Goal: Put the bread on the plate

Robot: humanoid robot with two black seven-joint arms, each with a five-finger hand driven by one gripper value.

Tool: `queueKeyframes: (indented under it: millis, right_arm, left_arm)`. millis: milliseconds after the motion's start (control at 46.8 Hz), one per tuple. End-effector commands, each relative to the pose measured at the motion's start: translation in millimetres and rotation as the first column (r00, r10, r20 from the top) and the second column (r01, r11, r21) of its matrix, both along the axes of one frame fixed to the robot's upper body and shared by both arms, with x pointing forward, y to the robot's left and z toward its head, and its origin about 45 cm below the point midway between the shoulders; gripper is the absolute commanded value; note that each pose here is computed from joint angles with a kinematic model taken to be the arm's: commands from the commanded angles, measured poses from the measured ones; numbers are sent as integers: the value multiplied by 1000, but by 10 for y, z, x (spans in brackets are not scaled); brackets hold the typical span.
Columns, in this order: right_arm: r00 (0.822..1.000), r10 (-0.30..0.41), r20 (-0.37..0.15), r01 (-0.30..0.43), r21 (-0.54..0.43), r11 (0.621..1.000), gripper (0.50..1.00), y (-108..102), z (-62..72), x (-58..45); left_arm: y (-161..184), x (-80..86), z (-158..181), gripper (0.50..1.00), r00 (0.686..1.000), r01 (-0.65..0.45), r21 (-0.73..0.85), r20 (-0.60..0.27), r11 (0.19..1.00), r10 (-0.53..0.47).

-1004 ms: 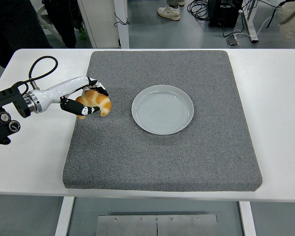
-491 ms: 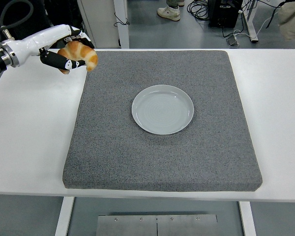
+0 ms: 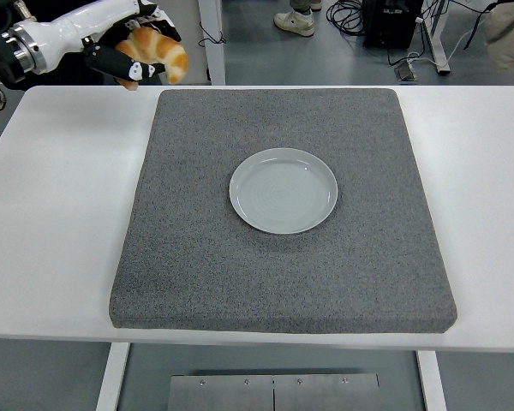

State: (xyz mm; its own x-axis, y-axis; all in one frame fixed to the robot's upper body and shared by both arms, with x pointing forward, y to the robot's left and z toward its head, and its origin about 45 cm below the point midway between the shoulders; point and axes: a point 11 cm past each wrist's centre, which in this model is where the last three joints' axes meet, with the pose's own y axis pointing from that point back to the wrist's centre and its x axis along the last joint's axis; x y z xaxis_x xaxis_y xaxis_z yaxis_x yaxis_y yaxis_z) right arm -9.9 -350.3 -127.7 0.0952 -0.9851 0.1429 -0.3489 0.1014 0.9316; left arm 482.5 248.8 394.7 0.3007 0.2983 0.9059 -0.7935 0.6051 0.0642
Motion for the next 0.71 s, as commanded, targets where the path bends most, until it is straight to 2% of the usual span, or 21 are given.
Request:
queueKeyframes:
  millis: [0,150,321,684]
  right_arm:
    - [1000,0,1,0,0,1000,1000,0,0,3]
    - [1000,0,1,0,0,1000,1000,0,0,3]
    - [1000,0,1,0,0,1000,1000,0,0,3]
    - [1000,0,1,0,0,1000,1000,0,0,3]
  left_arm:
    - [-202,63,-29,500,1000,24,-2,2,1000,-24]
    - [-635,125,-170,500,997,78,-6,-13,997,-78]
    - [-1067,110,-324,500,990,140,-9,-32,990,-141]
    - [-1613,-78,-584,500,962,267,-8,-62,964,-267]
